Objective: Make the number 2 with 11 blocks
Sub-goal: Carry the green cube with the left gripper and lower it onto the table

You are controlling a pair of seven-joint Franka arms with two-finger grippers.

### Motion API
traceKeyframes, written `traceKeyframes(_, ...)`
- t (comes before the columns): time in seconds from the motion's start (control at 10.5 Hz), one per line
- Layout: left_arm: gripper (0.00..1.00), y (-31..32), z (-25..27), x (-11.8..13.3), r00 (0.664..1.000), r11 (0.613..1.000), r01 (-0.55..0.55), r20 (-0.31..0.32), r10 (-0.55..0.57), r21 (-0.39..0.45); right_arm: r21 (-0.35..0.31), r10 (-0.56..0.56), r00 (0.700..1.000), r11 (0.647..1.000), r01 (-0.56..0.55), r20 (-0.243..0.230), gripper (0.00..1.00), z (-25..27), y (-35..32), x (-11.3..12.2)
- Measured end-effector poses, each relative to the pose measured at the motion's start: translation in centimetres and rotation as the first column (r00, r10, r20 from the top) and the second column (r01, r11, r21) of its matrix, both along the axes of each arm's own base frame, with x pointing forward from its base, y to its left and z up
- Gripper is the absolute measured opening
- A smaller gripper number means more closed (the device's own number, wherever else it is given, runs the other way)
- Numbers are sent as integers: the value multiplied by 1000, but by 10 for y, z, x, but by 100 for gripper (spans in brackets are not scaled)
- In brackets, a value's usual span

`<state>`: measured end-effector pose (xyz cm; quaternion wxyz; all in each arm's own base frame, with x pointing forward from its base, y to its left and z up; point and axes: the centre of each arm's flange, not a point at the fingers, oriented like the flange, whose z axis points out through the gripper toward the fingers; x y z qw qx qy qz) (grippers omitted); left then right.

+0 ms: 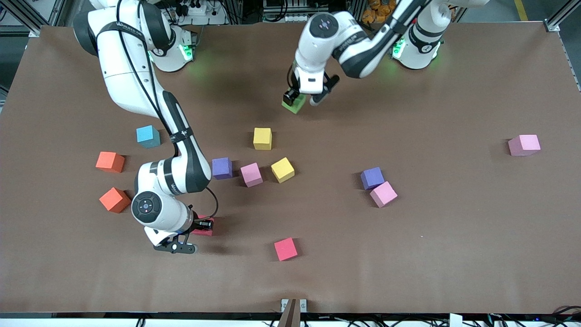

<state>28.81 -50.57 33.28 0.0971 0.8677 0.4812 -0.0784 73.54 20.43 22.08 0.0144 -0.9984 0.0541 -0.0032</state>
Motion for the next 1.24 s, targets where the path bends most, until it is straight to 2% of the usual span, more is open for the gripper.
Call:
traceKeyframes(0.19,60,-34,21,-17,990,990,-135,-40,133,-38,3,11,1000,1000,-11,9,57,5,1,1)
traceKeyframes(0.38,60,-66,20,-31,981,981,-191,-45,190,-31,7,66,998,998,-67,18,53,12,6,2)
traceKeyframes(0.57,60,-91,8,-37,969,971,-240,-65,239,-12,15,143,990,990,-143,-2,50,17,14,-3)
traceKeyframes(0.86,60,-125,-13,-29,943,945,-326,-66,327,22,25,229,973,973,-228,-25,50,34,20,-7)
traceKeyframes(1.24,60,-171,-47,4,917,918,-394,-59,396,40,29,267,963,964,-266,-26,50,46,20,-8)
